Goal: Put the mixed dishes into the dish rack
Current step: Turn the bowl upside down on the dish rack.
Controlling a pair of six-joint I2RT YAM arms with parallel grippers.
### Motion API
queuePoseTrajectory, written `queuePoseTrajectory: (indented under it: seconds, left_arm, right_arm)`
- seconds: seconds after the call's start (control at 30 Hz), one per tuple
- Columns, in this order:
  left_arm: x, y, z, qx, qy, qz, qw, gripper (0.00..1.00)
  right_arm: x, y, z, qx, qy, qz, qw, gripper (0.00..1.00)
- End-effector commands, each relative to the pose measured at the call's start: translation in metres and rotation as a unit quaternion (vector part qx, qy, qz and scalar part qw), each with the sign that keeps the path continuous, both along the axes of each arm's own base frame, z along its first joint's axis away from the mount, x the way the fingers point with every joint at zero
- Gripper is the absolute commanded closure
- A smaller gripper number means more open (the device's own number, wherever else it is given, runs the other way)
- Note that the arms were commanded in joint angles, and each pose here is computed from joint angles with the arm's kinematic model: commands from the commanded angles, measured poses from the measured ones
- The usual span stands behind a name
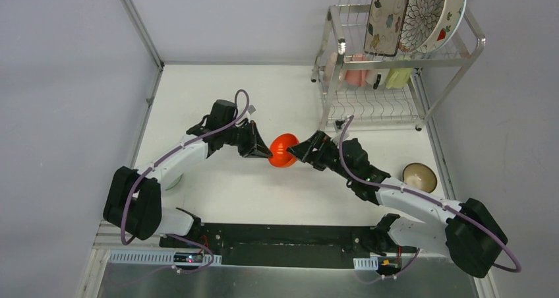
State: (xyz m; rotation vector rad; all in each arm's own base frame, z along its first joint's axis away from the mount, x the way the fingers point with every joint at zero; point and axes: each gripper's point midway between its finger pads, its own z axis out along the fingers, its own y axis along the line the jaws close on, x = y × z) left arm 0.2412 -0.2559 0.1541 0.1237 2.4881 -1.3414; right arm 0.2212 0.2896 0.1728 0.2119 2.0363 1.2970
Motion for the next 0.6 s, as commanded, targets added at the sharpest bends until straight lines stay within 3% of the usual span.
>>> queuePoseTrajectory:
  seconds: [0.0,0.07,0.1,0.23,0.3,0.4,0.5,0.57]
  left_arm:
    - [0.002,-0.003,0.022,-0.033,-0.034,-0.001,0.999,1.00]
    - [0.001,-0.004,0.022,-0.036,-0.031,-0.002,0.999,1.00]
    - [0.000,-0.004,0.022,-0.037,-0.029,-0.002,0.999,1.00]
    - [0.000,-0.003,0.023,-0.037,-0.033,0.000,0.999,1.00]
    - [0.000,-0.003,0.021,-0.036,-0.032,0.002,0.999,1.00]
    - [0.000,-0.003,0.019,-0.036,-0.028,0.003,0.999,1.00]
    - [0.001,-0.003,0.018,-0.037,-0.028,0.005,0.999,1.00]
    - [0.001,-0.004,0.019,-0.039,-0.029,0.006,0.999,1.00]
  right_arm:
    - [0.009,0.009,0.012,0.014,-0.012,-0.004,1.000,0.05]
    - [0.012,0.012,0.012,0.027,-0.004,-0.015,1.000,0.07]
    - [-0.008,0.025,0.014,0.044,0.015,0.042,0.998,0.24]
    - [-0.015,0.030,0.017,0.061,0.014,0.062,0.996,0.44]
    - [-0.016,0.029,0.018,0.066,0.016,0.060,0.996,0.49]
    - [-0.018,0.027,0.019,0.073,0.018,0.059,0.995,0.47]
    - [-0.020,0.027,0.024,0.080,0.018,0.061,0.995,0.30]
    - [-0.021,0.027,0.026,0.083,0.020,0.063,0.994,0.26]
